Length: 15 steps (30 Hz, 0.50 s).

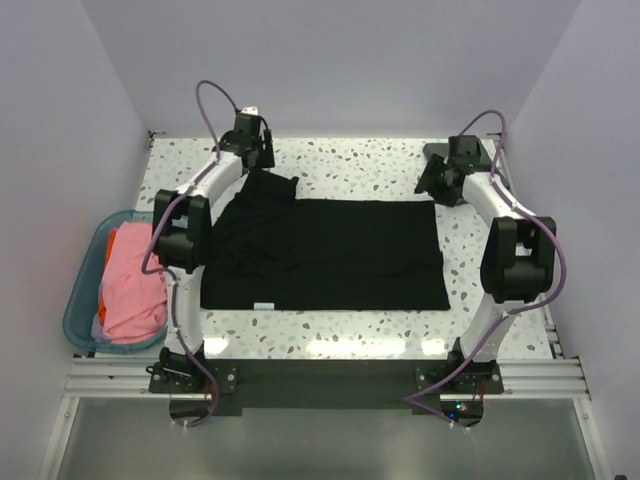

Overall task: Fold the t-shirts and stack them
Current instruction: Fold the tshirt

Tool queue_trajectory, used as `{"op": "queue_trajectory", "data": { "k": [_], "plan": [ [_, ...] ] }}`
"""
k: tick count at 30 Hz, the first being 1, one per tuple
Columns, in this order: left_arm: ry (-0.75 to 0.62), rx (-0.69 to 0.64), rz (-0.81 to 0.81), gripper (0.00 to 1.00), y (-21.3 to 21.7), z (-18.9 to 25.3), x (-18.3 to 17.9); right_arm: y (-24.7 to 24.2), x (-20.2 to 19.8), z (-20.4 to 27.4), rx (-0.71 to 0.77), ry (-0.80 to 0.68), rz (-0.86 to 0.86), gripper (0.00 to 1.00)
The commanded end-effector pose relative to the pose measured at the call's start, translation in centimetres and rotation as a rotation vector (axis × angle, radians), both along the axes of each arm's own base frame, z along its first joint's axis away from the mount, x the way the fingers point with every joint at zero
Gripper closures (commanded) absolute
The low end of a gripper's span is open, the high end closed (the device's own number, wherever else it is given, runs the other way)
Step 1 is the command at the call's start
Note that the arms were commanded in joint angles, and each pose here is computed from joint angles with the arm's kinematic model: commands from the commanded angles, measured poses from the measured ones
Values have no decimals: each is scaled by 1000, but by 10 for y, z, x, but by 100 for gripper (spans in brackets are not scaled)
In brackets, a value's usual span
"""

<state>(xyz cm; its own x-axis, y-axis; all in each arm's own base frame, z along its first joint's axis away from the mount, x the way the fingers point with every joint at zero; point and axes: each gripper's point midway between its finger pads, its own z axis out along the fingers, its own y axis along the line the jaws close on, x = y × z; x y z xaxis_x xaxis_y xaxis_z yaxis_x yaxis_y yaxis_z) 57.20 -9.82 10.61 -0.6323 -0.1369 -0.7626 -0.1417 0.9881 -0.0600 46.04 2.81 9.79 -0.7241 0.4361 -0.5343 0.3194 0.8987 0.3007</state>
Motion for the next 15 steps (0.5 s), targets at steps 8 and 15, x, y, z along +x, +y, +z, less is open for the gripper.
{"op": "queue_trajectory", "data": {
  "k": [8, 15],
  "plan": [
    [-17, 176, -137, 27, 6, -27, 47, -9, 39, 16, -54, -103, 7, 38],
    [24, 175, -131, 30, 7, -67, 49, -10, 37, 7, -74, -99, 22, 38]
  ]
}}
